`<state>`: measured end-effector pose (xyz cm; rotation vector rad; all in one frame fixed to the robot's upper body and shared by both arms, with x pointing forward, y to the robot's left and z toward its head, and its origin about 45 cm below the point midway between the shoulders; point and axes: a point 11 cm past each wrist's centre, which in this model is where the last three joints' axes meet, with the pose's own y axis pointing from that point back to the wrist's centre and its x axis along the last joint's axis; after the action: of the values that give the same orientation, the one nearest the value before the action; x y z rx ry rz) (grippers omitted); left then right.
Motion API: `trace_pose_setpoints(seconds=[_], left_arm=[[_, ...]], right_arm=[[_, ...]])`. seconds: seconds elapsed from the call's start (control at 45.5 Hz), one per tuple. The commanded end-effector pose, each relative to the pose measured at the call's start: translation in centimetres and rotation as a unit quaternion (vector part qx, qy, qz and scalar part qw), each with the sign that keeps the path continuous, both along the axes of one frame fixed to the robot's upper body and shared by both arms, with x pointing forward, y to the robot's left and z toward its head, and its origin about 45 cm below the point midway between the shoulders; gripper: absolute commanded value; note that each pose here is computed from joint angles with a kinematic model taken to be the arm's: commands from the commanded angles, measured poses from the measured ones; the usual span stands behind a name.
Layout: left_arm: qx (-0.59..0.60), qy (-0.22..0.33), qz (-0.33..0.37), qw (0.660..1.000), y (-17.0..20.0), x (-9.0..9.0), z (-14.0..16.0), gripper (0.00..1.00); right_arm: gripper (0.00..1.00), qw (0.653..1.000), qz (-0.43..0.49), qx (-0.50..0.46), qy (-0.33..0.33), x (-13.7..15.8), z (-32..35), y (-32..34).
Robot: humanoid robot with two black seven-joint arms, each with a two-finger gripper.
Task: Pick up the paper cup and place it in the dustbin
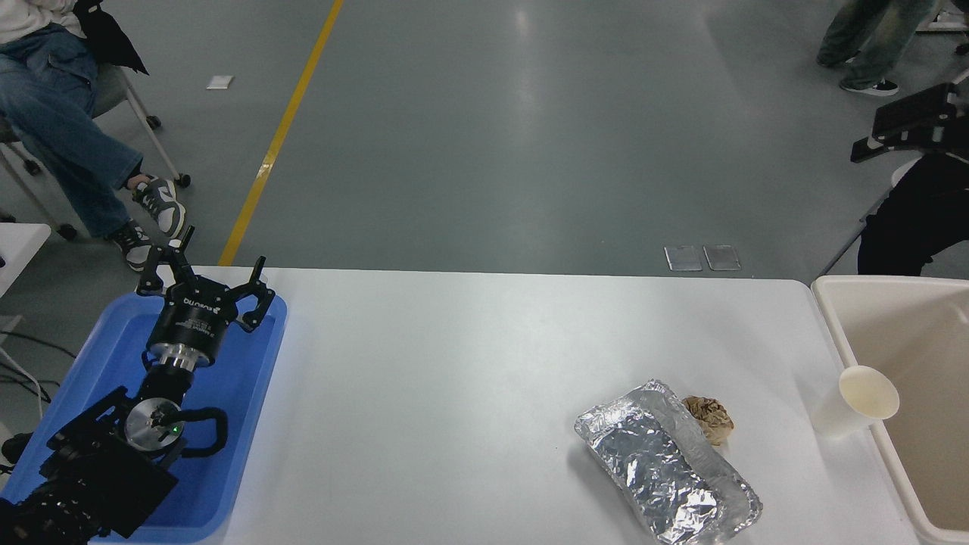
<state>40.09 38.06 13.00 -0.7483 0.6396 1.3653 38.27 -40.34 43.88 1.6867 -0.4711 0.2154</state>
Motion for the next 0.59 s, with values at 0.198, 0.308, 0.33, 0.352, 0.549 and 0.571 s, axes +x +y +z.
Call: trace_pose_setpoints(seconds=[0.198, 0.308, 0.33, 0.352, 0.549, 0.571], left_arm=[[0.0, 0.0, 0.0, 1.0, 0.0, 0.0, 0.0, 1.0], [0.001, 0.0, 0.0, 1.0, 0.1, 0.0, 0.0, 1.0], [0.0, -0.001, -0.001, 1.0, 0.0, 0.0, 0.0, 1.0], [0.001, 0.0, 0.001, 1.0, 0.1, 0.0, 0.0, 1.0], [0.001, 0.0, 0.0, 1.0, 0.1, 0.0, 0.0, 1.0], [0.0, 0.0, 0.0, 1.0, 0.0, 0.0, 0.0, 1.0]], right_arm=[[1.0, 0.994, 0.068, -0.044, 0.07, -2.7, -0.6, 4.1], [1.0, 0.993, 0.075, -0.035, 0.085, -3.3, -1.4, 4.8], [1.0, 0.993, 0.076, -0.033, 0.086, -3.3, -1.5, 4.9], [1.0, 0.993, 0.079, -0.031, 0.088, -3.3, -1.6, 5.1], [1.0, 0.992, 0.081, -0.026, 0.094, -3.5, -2.1, 5.3], [1.0, 0.992, 0.081, -0.027, 0.096, -3.5, -2.3, 5.2]])
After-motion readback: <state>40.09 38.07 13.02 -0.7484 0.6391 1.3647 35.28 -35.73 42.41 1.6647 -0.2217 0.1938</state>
